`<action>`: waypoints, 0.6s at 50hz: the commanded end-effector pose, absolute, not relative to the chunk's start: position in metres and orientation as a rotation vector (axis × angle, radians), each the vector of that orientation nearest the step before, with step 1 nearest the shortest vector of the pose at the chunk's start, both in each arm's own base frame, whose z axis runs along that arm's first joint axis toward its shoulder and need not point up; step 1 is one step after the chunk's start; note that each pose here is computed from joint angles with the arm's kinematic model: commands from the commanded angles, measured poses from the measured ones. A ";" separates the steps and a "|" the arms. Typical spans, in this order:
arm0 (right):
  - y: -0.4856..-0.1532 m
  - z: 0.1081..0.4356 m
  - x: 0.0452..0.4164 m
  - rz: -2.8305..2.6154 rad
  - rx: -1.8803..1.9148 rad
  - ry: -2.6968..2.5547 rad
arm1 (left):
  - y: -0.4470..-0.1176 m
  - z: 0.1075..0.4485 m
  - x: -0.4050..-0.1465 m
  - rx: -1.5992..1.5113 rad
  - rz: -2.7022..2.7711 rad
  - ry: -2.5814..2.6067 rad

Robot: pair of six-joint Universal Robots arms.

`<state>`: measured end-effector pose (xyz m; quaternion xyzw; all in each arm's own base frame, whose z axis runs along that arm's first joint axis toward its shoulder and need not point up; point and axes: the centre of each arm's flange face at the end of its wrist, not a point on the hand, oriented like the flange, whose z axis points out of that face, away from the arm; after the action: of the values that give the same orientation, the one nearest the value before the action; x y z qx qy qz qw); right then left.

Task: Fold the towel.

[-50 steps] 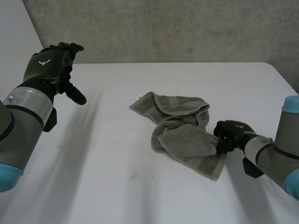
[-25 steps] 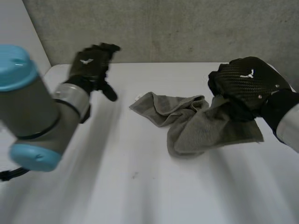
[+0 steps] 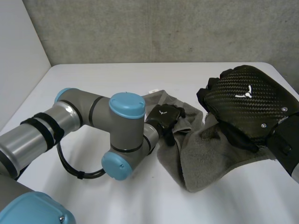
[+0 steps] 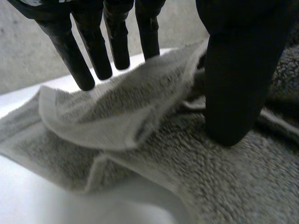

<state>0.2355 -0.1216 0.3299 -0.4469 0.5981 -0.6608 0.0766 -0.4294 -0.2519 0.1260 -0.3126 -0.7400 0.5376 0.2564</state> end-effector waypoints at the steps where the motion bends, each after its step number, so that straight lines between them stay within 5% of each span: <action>1: -0.124 0.322 0.235 -1.955 -1.351 1.814 | -0.247 0.123 -0.424 -0.868 1.393 -2.070; 6: -0.135 0.321 0.234 -1.992 -1.341 1.823 | -0.252 0.140 -0.424 -0.838 1.460 -2.054; 11: -0.153 0.320 0.235 -2.036 -1.315 1.830 | -0.275 0.197 -0.408 -0.691 1.682 -2.016; 18: -0.177 0.323 0.232 -2.089 -1.277 1.861 | -0.294 0.292 -0.352 -0.482 1.934 -1.948; 30: -0.218 0.282 0.239 -1.762 -1.328 2.102 | -0.253 0.300 -0.280 -0.701 2.032 -2.139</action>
<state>0.2333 -0.2014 0.3126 -0.4125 0.6295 -0.6577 0.0308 -0.3105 -0.2806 0.3108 -0.1780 -0.6912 0.6895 0.1232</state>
